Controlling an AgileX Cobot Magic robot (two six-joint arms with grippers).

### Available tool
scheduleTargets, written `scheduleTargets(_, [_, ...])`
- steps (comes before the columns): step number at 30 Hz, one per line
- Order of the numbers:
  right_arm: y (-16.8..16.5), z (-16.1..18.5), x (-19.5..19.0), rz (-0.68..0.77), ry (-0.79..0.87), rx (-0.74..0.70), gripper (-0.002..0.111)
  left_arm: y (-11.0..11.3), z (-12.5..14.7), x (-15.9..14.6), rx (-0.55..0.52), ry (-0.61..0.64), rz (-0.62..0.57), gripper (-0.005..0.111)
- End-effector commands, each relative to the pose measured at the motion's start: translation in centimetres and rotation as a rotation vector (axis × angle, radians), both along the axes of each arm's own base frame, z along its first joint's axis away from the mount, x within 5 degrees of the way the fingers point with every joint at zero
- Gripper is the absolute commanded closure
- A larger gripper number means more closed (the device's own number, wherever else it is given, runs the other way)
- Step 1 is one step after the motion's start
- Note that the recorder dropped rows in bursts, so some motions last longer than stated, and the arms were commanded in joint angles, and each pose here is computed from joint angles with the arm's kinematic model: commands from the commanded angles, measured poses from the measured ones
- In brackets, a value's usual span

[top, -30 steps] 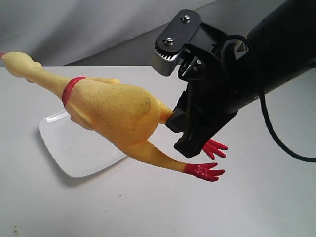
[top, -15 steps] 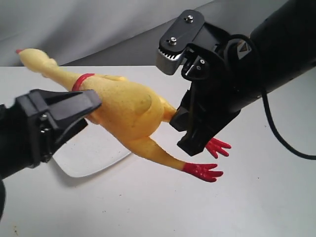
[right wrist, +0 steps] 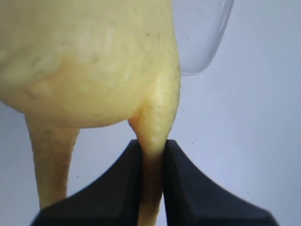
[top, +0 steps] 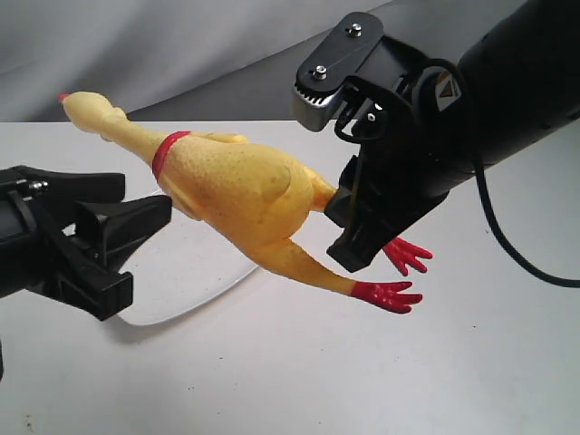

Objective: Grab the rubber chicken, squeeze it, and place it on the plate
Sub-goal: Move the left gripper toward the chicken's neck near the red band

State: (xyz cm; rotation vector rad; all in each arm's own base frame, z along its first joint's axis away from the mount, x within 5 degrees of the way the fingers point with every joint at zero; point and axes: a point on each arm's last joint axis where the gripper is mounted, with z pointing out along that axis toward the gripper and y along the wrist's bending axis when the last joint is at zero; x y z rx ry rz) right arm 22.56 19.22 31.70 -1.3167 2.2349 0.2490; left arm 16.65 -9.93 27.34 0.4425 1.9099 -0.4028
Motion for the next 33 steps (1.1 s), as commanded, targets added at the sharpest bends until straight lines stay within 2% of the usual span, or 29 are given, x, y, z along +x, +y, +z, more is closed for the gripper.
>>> scheduleTargets(1, [0.1,0.6,0.0,-0.006,-0.027,0.025,0.108,0.9,0.3,0.4,0.202,-0.095,0.037,0.056])
scheduleTargets(5, [0.1,0.6,0.0,-0.006,-0.027,0.025,0.108,0.8,1.6,0.8,0.298,-0.187,-0.001,0.056])
scheduleTargets(8, [0.1,0.6,0.0,-0.006,-0.024,0.022,0.108,1.1,2.2,1.0,0.472,-0.273,-0.024,0.056])
scheduleTargets(12, [0.1,0.6,0.0,-0.006,-0.02,0.027,0.108,2.0,2.0,1.2,0.659,-0.297,0.002,0.056])
scheduleTargets(18, [0.1,0.6,-0.1,-0.007,-0.017,0.028,0.108,2.0,0.6,0.7,1.145,-0.46,-0.246,0.056])
scheduleTargets(19, [0.1,0.6,-0.1,-0.007,-0.017,0.028,0.108,2.0,0.3,0.6,1.196,-0.466,-0.269,0.056])
scheduleTargets(20, [0.1,0.6,-0.1,-0.007,-0.017,0.028,0.108,2.1,0.3,0.6,1.162,-0.431,-0.237,0.056])
scheduleTargets(21, [0.1,0.6,-0.1,-0.007,-0.016,0.029,0.108,2.0,0.8,0.7,0.963,-0.353,-0.141,0.056])
scheduleTargets(22, [0.1,0.6,0.0,-0.007,-0.018,0.03,0.108,1.9,1.5,0.9,0.829,-0.322,-0.073,0.056])
scheduleTargets(23, [0.2,0.6,0.0,-0.008,-0.024,0.035,0.108,1.6,3.2,1.2,0.614,-0.282,0.029,0.056])
scheduleTargets(24, [0.2,0.6,0.0,-0.009,-0.018,0.042,0.108,1.5,4.1,1.3,0.481,-0.245,0.082,0.056])
scheduleTargets(25, [0.3,0.6,-0.1,-0.01,-0.014,0.046,0.108,1.1,5.0,1.4,0.28,-0.179,0.131,0.056])
scheduleTargets(27, [0.3,0.6,-0.1,-0.013,-0.005,0.058,0.108,0.0,4.9,1.1,0.074,-0.108,0.074,0.056])
scheduleTargets(28, [0.3,0.6,-0.1,-0.013,-0.004,0.06,0.108,-0.5,4.3,1.0,0.023,-0.084,0.042,0.058])
scheduleTargets(30, [0.3,0.6,-0.2,-0.012,0.001,0.056,0.108,-0.5,3.1,0.9,0.017,-0.038,0.041,0.067])
scheduleTargets(32, [0.3,0.6,-0.2,-0.012,0.001,0.056,0.108,-0.3,1.8,0.7,0.068,-0.015,0.039,0.078])
scheduleTargets(33, [0.3,0.6,-0.2,-0.012,0.001,0.056,0.108,0.1,1.4,0.7,0.129,-0.005,0.058,0.079])
